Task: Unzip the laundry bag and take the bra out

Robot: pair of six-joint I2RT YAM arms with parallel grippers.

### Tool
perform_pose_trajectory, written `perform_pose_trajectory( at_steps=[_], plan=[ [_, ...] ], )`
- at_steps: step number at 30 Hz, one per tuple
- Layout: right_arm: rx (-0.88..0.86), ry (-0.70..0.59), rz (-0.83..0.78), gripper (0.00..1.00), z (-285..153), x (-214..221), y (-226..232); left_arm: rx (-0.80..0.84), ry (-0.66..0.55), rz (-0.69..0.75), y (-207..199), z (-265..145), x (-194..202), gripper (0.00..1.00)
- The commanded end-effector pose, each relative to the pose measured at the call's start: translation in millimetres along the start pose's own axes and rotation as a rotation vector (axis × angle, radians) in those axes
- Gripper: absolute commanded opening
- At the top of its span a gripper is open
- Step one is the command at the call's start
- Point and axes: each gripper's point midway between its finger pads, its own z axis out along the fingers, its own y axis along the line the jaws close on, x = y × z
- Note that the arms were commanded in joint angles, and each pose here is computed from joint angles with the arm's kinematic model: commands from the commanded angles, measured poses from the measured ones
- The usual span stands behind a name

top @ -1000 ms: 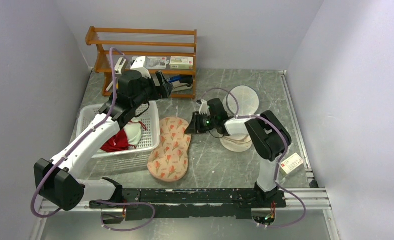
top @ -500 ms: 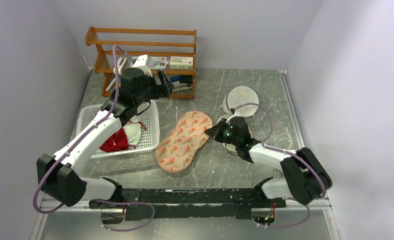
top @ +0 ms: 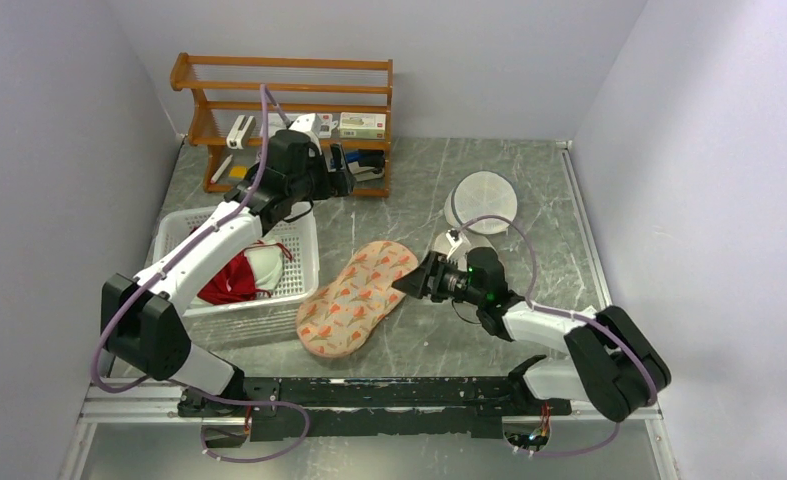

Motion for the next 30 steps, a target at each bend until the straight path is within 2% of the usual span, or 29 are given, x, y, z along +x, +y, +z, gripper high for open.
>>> perform_pose_trajectory(
  at_steps=[1, 4, 8, 15, 23, 26, 30],
  plan=[
    [0.000, 0.070, -0.107, 0.71, -17, 18, -1, 0.052, 0.017, 0.008, -22, -4, 0, 0.94],
    [0.142, 0.046, -0.120, 0.90, -28, 11, -29, 0.061, 0.046, 0.021, -29, 0, 10, 0.94],
    [0.215, -0.001, -0.073, 1.00, -41, -4, -56, 0.077, 0.081, 0.039, -40, 3, 24, 0.94],
    [0.304, -0.031, 0.000, 1.00, -41, -23, -93, 0.119, 0.149, 0.083, -66, 4, 54, 0.94],
    [0.482, -0.175, -0.005, 0.99, -65, -96, -144, 0.189, 0.247, 0.159, -104, 3, 107, 0.94],
    [0.469, -0.176, -0.077, 0.95, -70, -110, -132, 0.222, 0.305, 0.205, -123, -2, 137, 0.94],
    [0.384, -0.198, -0.146, 0.94, -78, -107, -104, 0.267, 0.398, 0.282, -150, -15, 183, 0.94]
  ],
)
